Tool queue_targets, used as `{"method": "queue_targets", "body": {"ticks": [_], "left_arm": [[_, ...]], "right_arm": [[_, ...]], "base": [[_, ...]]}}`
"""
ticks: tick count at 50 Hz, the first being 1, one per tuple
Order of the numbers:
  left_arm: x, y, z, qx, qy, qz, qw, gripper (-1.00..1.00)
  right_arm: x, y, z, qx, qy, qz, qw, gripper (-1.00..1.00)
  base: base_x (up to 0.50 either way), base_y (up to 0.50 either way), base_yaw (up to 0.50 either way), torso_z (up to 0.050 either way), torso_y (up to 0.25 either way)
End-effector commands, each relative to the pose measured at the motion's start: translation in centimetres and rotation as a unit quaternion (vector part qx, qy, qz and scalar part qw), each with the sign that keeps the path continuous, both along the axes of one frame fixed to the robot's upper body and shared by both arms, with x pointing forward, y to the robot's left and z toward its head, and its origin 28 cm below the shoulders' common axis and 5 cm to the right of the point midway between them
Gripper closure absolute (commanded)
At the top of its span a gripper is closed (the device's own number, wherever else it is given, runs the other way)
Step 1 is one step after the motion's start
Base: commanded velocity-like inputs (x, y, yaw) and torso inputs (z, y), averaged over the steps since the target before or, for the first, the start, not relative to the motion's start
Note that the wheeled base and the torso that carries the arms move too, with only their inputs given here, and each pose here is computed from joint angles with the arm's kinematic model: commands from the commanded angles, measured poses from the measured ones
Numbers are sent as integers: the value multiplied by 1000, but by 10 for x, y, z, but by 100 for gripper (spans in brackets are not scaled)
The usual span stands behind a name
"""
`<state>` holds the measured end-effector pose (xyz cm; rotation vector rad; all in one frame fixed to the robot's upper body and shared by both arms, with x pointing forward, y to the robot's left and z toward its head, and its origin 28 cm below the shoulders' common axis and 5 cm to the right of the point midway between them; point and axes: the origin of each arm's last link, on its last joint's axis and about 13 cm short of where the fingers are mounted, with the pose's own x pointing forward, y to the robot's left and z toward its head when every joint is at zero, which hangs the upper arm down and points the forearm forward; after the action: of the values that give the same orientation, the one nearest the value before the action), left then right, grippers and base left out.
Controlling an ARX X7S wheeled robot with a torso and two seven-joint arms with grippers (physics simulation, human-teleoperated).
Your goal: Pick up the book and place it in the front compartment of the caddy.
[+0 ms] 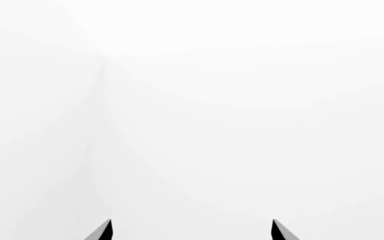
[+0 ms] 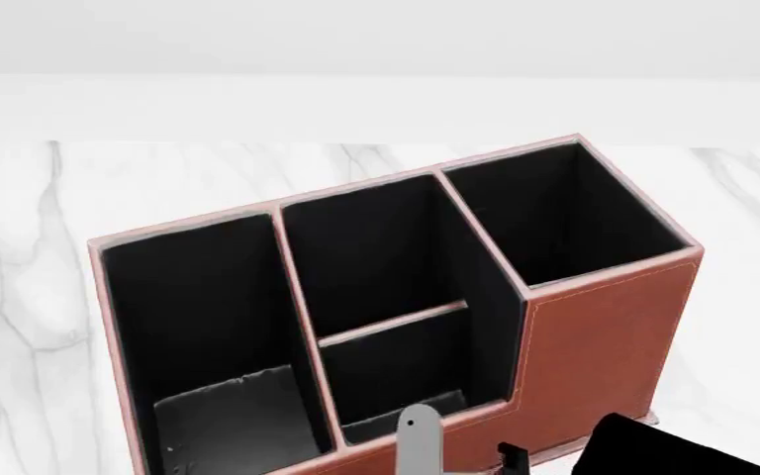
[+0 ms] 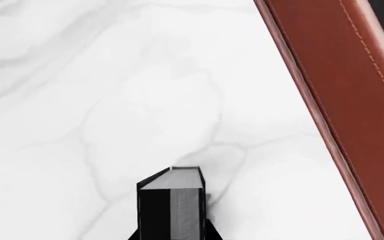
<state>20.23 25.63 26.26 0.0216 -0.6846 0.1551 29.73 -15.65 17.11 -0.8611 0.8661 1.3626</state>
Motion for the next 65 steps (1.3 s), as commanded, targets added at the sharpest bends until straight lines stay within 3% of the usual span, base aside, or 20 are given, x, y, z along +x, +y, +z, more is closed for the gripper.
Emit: {"method": "queue_targets", "body": {"ticks": [1, 22, 39, 40, 41, 65], "left_arm": [[1, 2, 2, -6, -12, 1, 1000, -100], [1, 1, 1, -5, -11, -2, 1000, -100], [1, 1, 2, -6, -13, -2, 1000, -100], [1, 1, 3, -6, -13, -2, 1000, -100], [1, 2, 3, -5, -13, 0, 1000, -100], [1, 2, 2, -7, -12, 0, 1000, -100]], "right_arm": [[7, 8, 25, 13, -31, 19, 999, 100], [11, 15, 100, -31, -116, 59, 991, 100], [9, 16, 153, -63, -177, 53, 981, 100], [10, 16, 158, -63, -181, 53, 980, 100], [18, 22, 197, -69, -238, 34, 968, 100], [27, 30, 227, -62, -286, 22, 956, 100]], "base": [[0, 0, 0, 0, 0], [0, 0, 0, 0, 1], [0, 0, 0, 0, 1], [0, 0, 0, 0, 0], [0, 0, 0, 0, 0], [0, 0, 0, 0, 1]]}}
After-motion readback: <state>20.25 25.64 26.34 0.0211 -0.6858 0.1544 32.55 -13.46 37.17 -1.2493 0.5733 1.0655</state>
